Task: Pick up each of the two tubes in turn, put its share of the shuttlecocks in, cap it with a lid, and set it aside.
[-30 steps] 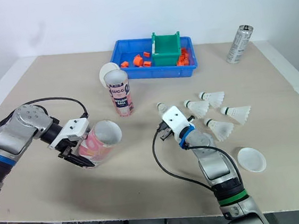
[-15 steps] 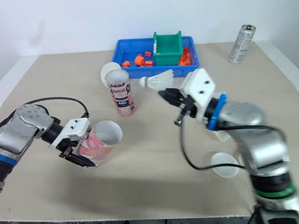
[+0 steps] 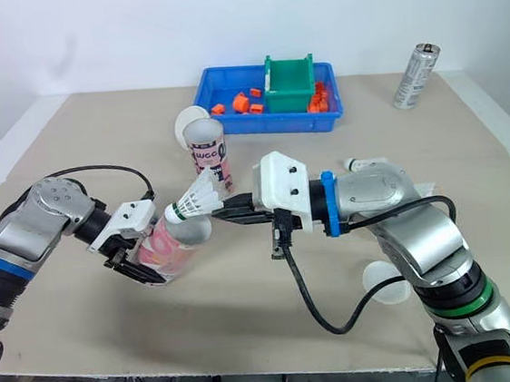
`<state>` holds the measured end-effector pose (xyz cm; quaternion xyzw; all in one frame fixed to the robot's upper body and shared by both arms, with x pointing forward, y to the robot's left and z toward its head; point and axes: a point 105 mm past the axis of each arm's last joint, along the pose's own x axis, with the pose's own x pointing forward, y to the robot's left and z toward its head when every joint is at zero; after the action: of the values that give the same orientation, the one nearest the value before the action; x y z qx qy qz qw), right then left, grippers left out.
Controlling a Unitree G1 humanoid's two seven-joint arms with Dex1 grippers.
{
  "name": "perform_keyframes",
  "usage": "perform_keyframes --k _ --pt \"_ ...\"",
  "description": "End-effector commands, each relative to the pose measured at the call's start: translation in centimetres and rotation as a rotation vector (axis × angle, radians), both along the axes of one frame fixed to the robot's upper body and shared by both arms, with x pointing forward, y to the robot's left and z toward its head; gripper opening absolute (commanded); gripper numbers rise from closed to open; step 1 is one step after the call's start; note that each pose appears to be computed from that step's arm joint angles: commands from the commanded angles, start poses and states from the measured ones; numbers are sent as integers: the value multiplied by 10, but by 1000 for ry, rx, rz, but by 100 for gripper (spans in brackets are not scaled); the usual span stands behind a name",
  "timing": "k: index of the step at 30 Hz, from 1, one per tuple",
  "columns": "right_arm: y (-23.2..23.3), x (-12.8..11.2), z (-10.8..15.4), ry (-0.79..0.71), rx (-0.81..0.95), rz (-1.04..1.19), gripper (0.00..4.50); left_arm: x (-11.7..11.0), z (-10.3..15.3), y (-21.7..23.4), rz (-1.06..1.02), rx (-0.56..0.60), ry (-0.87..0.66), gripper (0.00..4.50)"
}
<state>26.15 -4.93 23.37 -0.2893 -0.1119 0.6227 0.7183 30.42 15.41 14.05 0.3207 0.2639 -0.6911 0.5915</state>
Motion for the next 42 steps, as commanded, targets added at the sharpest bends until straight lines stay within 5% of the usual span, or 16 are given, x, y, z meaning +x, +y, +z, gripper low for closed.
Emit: perform_keyframes --k 1,16,24,28,33,42 --pt "6 -6 1 -63 -36 63 9 -1 -8 3 5 31 14 309" --pt "16 -6 -7 -8 -85 158 9 0 -8 1 -1 31 12 309" --pt "11 -13 21 118 7 207 339 0 -10 -1 0 18 17 309" --pt "-18 -1 31 137 125 39 339 -1 -11 -1 2 17 24 309" --pt "-87 18 9 137 258 -420 339 -4 -13 0 5 12 26 309" --pt "-176 -10 -52 234 246 -847 339 -6 -18 -7 -11 -6 38 309"
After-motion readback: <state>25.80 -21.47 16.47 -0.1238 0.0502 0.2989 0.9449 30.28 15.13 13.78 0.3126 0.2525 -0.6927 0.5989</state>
